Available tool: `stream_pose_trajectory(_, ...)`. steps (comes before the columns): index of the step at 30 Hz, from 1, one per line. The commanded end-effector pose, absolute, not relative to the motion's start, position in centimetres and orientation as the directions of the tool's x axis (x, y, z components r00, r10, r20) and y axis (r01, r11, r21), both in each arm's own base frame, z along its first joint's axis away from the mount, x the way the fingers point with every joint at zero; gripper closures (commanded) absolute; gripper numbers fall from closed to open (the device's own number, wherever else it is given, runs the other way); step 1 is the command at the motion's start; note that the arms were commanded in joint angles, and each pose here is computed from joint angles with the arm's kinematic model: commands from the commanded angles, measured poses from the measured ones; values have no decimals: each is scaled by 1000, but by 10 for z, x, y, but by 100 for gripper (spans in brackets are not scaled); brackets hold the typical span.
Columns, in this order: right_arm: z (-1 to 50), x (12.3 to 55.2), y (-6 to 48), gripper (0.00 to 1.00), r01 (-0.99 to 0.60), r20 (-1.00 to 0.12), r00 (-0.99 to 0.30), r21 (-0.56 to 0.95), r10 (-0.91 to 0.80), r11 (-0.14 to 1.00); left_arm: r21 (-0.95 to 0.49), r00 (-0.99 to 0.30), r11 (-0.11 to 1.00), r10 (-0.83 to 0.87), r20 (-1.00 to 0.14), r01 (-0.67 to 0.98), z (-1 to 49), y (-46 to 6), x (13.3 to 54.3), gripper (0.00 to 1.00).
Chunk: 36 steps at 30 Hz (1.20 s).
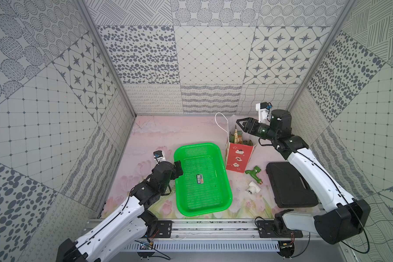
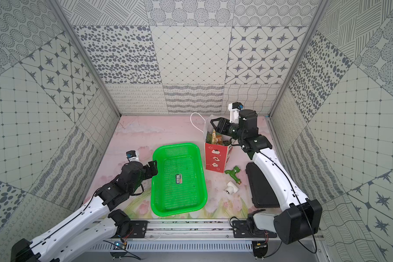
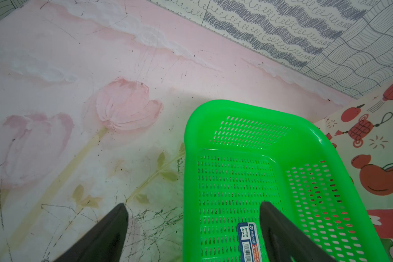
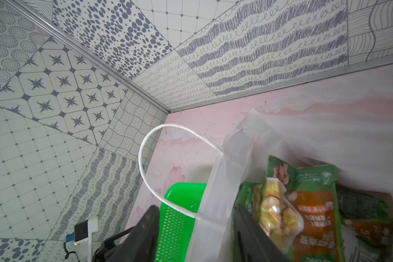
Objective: Place the condiment packets inside the bag
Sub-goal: Place the condiment packet in the paper bag, then adjust the storage box at the center of the board.
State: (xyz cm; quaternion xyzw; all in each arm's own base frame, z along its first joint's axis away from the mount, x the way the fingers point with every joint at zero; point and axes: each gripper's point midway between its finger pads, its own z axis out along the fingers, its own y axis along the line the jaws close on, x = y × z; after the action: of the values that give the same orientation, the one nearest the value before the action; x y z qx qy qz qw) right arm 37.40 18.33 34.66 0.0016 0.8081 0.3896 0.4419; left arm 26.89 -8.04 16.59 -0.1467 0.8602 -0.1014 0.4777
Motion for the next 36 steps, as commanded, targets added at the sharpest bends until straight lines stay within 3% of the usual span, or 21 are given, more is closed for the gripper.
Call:
stream_pose_trajectory(1,386,357,182,40,-432,-771,-539,599,339,674,-324,-501,925,-381,-777,-200,164,-77,270,6)
stream_pose_trajectory(11,391,304,163,3,-460,-821,-509,515,260,724,-433,-585,863,-499,-640,-262,128,-95,265,4)
stream_pose_trajectory(15,369,288,142,3,-398,-838,-489,463,244,792,-488,-620,839,-521,-587,-243,117,-110,268,3)
stream_pose_trajectory(23,330,263,78,3,-175,-903,-375,293,211,940,-558,-605,817,-520,-603,-145,140,-133,289,3)
stream_pose_trajectory(29,321,243,39,3,-25,-936,-279,232,216,972,-589,-617,802,-516,-594,-104,151,-154,311,4)
stream_pose_trajectory(36,305,235,18,3,82,-936,-262,220,234,972,-583,-626,811,-476,-618,-42,166,-173,334,4)
